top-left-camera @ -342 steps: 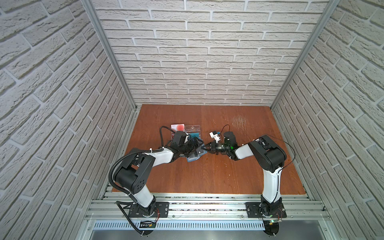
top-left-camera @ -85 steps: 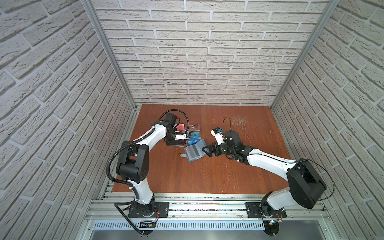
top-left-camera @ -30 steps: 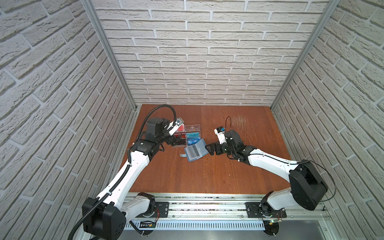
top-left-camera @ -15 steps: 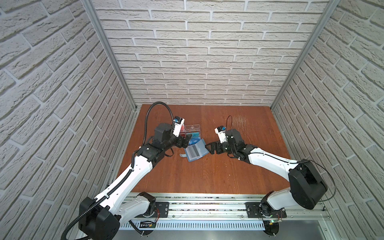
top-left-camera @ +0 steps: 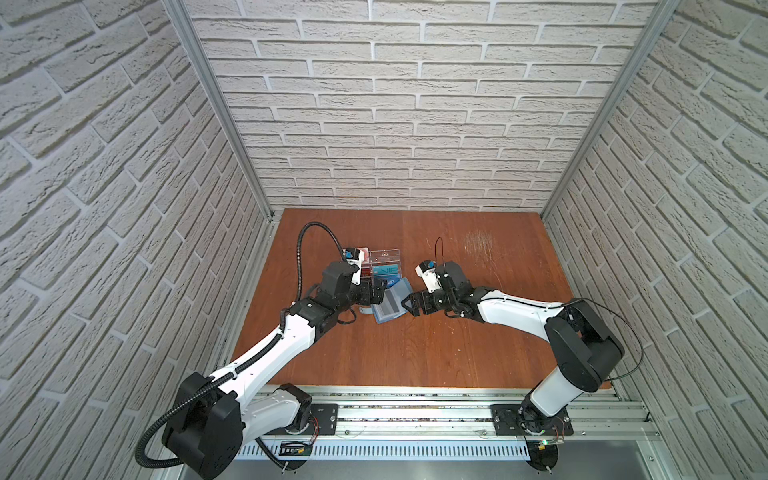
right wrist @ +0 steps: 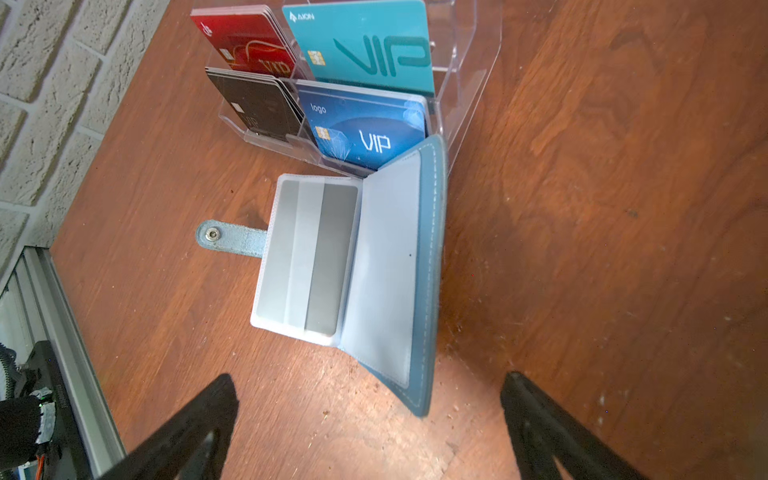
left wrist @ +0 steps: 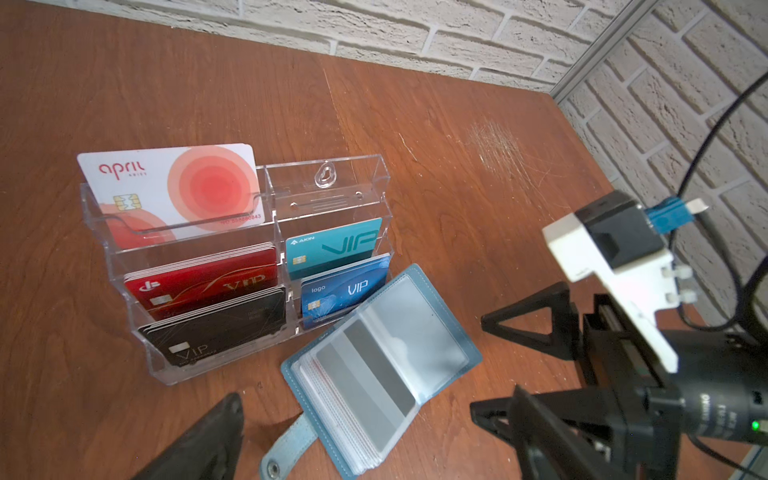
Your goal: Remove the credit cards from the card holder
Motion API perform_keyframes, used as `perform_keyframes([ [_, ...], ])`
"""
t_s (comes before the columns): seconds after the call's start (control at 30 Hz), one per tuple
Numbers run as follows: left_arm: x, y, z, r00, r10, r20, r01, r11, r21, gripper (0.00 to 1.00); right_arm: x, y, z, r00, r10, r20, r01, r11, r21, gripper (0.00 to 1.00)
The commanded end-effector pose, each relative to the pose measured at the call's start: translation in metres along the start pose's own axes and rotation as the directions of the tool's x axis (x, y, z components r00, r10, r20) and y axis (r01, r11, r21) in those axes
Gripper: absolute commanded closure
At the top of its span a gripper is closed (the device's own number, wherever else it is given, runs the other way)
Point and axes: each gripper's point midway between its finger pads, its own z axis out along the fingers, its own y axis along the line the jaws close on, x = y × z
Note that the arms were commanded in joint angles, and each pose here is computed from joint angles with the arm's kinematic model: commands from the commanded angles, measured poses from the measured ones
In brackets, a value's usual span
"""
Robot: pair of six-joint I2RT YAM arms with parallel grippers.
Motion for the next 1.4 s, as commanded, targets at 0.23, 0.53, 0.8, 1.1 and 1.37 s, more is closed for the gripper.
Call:
perform_keyframes([
  [0.23,0.026,0.035,0.025,0.976,-0.207,-0.073,0.206,0.978,-0.014,0.02,-0.005,0.025,0.021,0.996,-0.089,-0.008,0.088,0.996,-0.027,0.00],
  [0.53,0.044,0.053,0.026,0.979,-0.182,-0.095,0.170,0.978,-0.120,0.02,-0.003,0.030,0.037,0.983,-0.178,-0.049,0.181,0.981,0.065,0.00],
  [0.8,0.051,0.063,0.022,0.974,-0.194,-0.113,0.173,0.970,-0.172,0.02,0.002,0.033,0.054,0.976,-0.199,-0.094,0.209,0.972,0.111,0.00],
  [1.1,0.043,0.074,0.003,0.983,-0.182,-0.023,0.174,0.967,-0.188,0.02,0.005,0.027,0.063,0.972,-0.199,-0.128,0.219,0.960,0.176,0.00],
  [1.37,0.042,0.083,-0.001,0.965,-0.261,0.016,0.260,0.949,-0.180,0.02,0.003,0.015,0.062,0.971,-0.196,-0.139,0.225,0.943,0.243,0.00],
])
